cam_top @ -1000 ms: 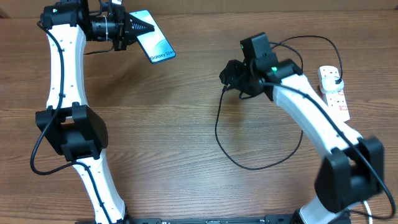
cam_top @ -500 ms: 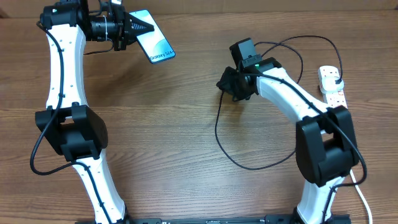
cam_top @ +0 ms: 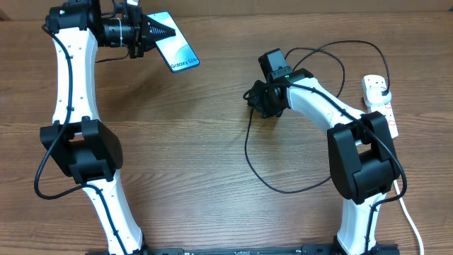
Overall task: Plug charger to phone and switch on socket
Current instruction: 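Lower the right gripper and grasp the black USB-C cable end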
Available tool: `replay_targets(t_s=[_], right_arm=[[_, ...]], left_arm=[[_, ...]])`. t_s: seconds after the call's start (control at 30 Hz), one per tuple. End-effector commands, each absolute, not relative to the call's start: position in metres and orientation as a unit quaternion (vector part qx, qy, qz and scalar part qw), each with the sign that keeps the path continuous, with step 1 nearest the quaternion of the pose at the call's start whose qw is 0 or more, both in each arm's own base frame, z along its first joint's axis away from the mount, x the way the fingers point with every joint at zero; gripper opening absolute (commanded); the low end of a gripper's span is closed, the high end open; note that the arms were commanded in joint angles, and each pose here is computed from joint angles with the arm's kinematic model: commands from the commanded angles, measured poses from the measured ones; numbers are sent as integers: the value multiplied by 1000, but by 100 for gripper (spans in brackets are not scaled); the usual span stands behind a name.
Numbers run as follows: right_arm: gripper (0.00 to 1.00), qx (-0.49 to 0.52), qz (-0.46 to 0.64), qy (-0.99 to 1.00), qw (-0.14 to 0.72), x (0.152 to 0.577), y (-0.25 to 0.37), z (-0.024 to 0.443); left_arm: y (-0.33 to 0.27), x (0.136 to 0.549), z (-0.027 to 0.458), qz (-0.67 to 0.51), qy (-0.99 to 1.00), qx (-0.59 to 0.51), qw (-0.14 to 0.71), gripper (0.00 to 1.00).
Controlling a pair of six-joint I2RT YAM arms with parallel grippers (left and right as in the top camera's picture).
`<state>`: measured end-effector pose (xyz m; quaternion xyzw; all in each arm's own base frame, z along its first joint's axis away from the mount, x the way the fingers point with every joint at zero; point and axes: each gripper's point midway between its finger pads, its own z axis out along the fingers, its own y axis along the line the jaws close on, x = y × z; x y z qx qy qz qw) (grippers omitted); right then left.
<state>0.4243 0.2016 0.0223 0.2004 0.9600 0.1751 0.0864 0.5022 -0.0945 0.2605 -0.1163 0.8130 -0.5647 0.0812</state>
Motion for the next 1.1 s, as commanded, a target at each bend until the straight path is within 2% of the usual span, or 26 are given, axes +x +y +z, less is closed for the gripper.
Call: replay_targets(t_s=[0.0, 0.73, 0.97, 1.07], right_arm=[[33, 203, 175, 960, 83, 427, 203, 16], [33, 193, 168, 964, 69, 420, 212, -1], [31, 188, 122, 970, 96, 421, 207, -5], [18, 188, 114, 970, 101, 421, 205, -6]], left_arm=[[-101, 499, 276, -583, 802, -93, 88, 4], [-101, 499, 276, -583, 802, -94, 87, 4], [-101, 499, 276, -583, 802, -94, 87, 4], [-101, 499, 276, -583, 802, -94, 87, 4]])
